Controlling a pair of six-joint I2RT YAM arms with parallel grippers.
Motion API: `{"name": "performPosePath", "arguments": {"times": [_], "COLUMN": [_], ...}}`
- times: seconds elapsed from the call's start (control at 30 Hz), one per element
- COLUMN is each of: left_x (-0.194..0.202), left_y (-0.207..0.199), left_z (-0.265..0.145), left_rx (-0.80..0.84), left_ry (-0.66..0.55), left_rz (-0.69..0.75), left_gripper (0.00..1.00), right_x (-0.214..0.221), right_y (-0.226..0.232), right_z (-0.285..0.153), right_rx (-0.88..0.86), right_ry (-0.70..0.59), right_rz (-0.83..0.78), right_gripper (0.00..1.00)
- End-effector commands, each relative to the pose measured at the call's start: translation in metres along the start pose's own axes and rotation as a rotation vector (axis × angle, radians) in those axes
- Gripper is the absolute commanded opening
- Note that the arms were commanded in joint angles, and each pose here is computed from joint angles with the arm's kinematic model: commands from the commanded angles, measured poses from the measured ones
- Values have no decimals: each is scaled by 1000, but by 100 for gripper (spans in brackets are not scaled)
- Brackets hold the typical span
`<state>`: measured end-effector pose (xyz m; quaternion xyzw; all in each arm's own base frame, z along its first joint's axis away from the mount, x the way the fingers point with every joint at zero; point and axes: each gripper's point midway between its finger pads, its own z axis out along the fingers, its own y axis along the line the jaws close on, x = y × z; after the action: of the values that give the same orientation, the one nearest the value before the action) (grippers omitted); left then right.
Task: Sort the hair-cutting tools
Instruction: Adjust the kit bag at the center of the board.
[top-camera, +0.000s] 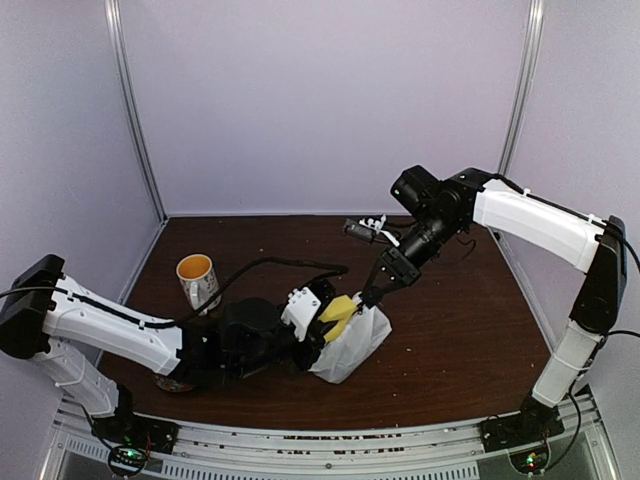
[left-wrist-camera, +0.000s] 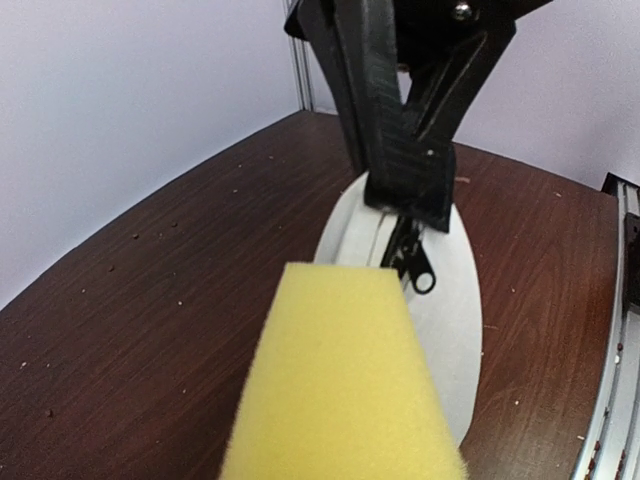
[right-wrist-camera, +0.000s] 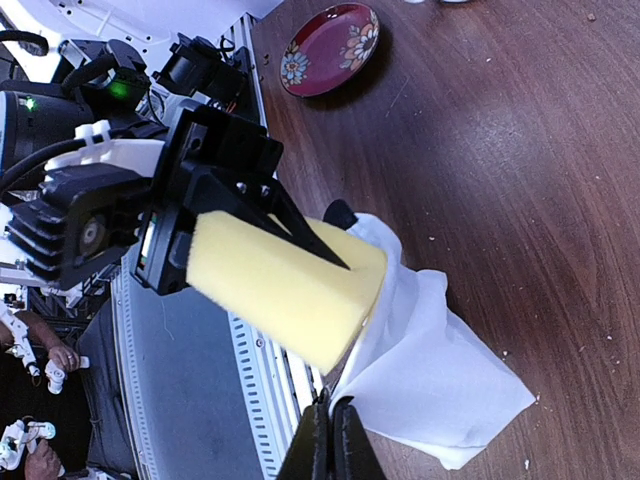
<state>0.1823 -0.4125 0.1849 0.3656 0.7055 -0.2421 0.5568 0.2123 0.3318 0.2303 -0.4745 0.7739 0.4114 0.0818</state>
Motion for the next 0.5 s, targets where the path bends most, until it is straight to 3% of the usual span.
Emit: {"name": "performPosePath", "arguments": {"times": [0.0, 0.47], "left_x": [-7, 2], "left_y": [13, 31], "left_z": [-2, 4], "left_rx": [-72, -208], "left_ry": [-37, -41], "left_rz": [-24, 122], "left_gripper": [0, 0], "right_x": [-4, -5], "right_y": [22, 20], "right_z": [-8, -5], "right_rx": [-43, -52], "right_ry": [-32, -19], "right_rz": [-55, -45], "right_gripper": [0, 0]}}
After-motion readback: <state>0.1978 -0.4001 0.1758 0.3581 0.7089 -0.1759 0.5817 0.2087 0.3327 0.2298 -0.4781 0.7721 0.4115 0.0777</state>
